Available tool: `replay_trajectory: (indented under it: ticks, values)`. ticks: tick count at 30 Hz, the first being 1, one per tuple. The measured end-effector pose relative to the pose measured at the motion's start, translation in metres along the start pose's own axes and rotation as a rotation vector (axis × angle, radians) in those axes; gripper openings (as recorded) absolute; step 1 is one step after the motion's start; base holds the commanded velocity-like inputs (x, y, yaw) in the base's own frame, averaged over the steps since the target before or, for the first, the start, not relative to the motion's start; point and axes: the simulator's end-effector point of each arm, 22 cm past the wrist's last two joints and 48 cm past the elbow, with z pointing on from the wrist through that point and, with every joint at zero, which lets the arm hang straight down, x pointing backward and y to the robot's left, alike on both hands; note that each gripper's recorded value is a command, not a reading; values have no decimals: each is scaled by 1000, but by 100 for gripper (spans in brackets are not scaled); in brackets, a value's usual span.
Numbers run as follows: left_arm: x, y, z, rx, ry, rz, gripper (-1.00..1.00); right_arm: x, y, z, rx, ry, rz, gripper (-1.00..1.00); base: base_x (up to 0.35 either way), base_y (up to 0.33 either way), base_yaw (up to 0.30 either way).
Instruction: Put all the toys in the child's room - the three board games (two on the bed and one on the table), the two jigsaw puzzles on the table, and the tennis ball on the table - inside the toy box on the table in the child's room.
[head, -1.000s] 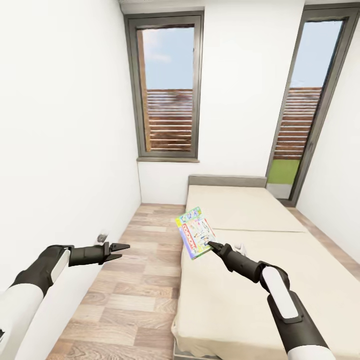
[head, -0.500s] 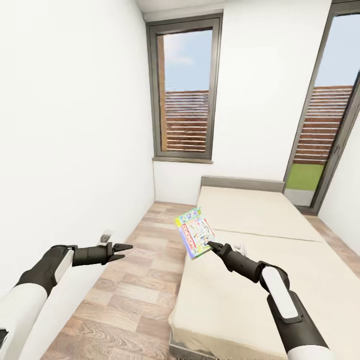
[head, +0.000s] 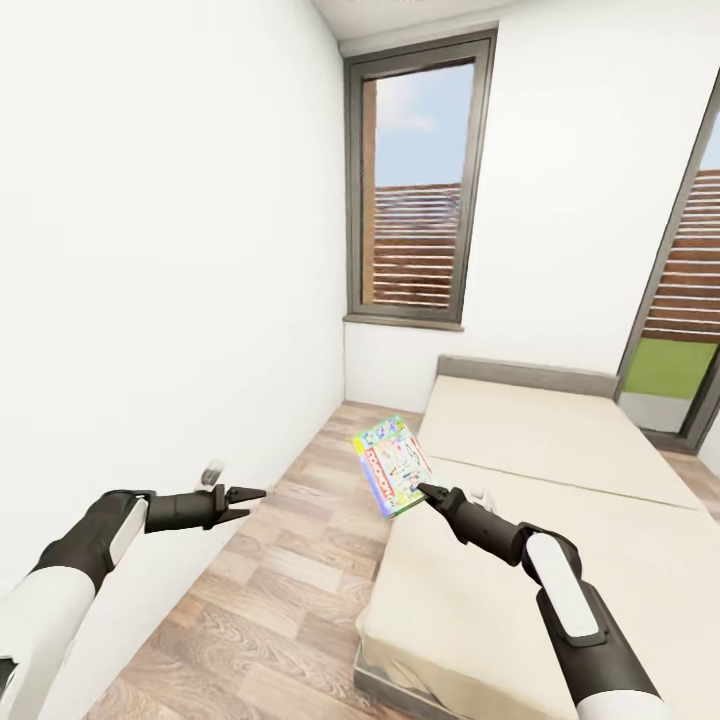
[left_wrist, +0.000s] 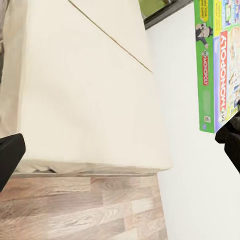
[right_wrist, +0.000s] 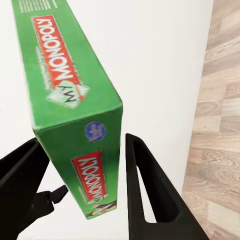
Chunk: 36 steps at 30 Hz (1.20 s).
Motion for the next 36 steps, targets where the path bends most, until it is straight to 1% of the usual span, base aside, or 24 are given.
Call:
replay_trajectory:
  ticks: [4,11,14,17,19,23,24,27,31,36]
  values:
    - [0,-5,1,-6,6,-4,100,-2,5,-2,2,1,-3,-100,-2,-2,278]
    - [-4,4,2,-98,10,-8,100,-4,12,-5,9,5,-8,-100,0,0,282]
    - [-6,3,2,-109,10,-7,100,0,14,-7,13,29,-9,-100,-71,0,286]
    - [-7,0,1,-112,11,-7,100,7,14,-11,26,75,-12,-100,-205,0,288]
    - [-8,-2,0,-113,11,-7,100,5,6,-19,53,105,-26,-100,-120,0,288]
    - [-9,-6,-2,-114,10,-6,100,-5,-15,-42,128,157,-56,-100,-33,0,288]
    - [-10,-6,-2,-114,10,-6,100,-6,-20,-45,142,167,-60,-100,-8,0,288]
    - [-11,-7,-2,-109,3,-1,100,-4,-27,-49,155,184,-52,-100,-3,0,289]
    - [-11,-6,-1,-116,4,4,100,-3,-30,-50,160,187,-48,-100,-2,-20,284]
    - [-9,-8,4,-110,8,4,100,-4,-30,-50,157,183,-45,-100,-67,-201,95]
